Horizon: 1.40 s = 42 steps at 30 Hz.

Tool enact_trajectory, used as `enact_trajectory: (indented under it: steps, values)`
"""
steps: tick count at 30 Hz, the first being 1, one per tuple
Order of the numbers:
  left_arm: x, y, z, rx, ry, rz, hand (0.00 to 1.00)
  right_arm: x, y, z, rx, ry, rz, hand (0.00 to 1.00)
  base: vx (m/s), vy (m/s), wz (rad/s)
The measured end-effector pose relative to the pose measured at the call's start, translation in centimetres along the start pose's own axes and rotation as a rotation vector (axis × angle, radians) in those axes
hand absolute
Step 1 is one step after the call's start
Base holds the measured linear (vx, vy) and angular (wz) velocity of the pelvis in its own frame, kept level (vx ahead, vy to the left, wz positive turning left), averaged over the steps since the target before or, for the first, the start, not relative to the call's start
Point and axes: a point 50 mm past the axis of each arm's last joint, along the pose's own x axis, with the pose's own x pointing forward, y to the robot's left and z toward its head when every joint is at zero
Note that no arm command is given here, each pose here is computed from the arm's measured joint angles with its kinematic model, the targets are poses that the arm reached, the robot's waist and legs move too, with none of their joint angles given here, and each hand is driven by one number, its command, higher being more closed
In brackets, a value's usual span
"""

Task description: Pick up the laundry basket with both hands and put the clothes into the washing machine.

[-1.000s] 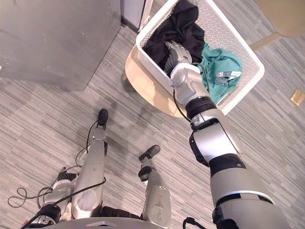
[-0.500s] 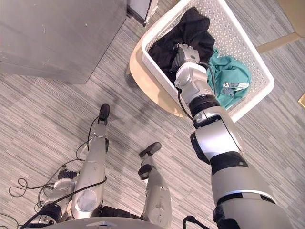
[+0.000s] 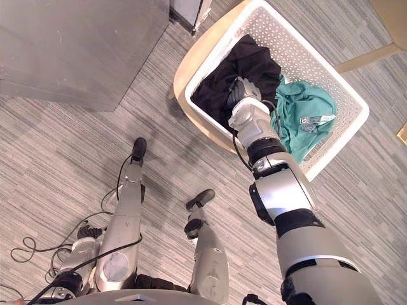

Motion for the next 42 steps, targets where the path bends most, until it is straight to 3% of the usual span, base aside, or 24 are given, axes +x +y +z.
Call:
enact_trajectory:
  steps: [6, 14, 30, 35, 42]
  values:
    - [0.0, 0.0, 0.1, -0.057, 0.013, 0.006, 0.00, -0.1, -2.3, 1.1, 0.402, 0.014, -0.184, 1.00, 0.00, 0.039, -0.01]
    - [0.1, 0.1, 0.7, -0.138, 0.019, 0.035, 0.00, -1.4, -2.2, 2.9, 0.996, 0.021, -0.345, 1.00, 0.00, 0.018, -0.03]
    - [0.4, 0.5, 3.2, -0.248, -0.036, 0.053, 0.00, -4.5, 0.3, 6.3, 1.870, -0.043, -0.355, 1.00, 0.00, 0.002, -0.01]
    - [0.5, 0.6, 3.2, -0.268, -0.028, 0.048, 0.00, -5.6, 0.2, 6.2, 2.048, -0.099, -0.341, 1.00, 0.00, 0.007, 0.00]
    - [0.6, 0.7, 3.0, -0.270, -0.014, 0.022, 0.00, -7.2, -0.7, 5.6, 2.164, -0.205, -0.343, 1.00, -0.01, 0.006, 0.07]
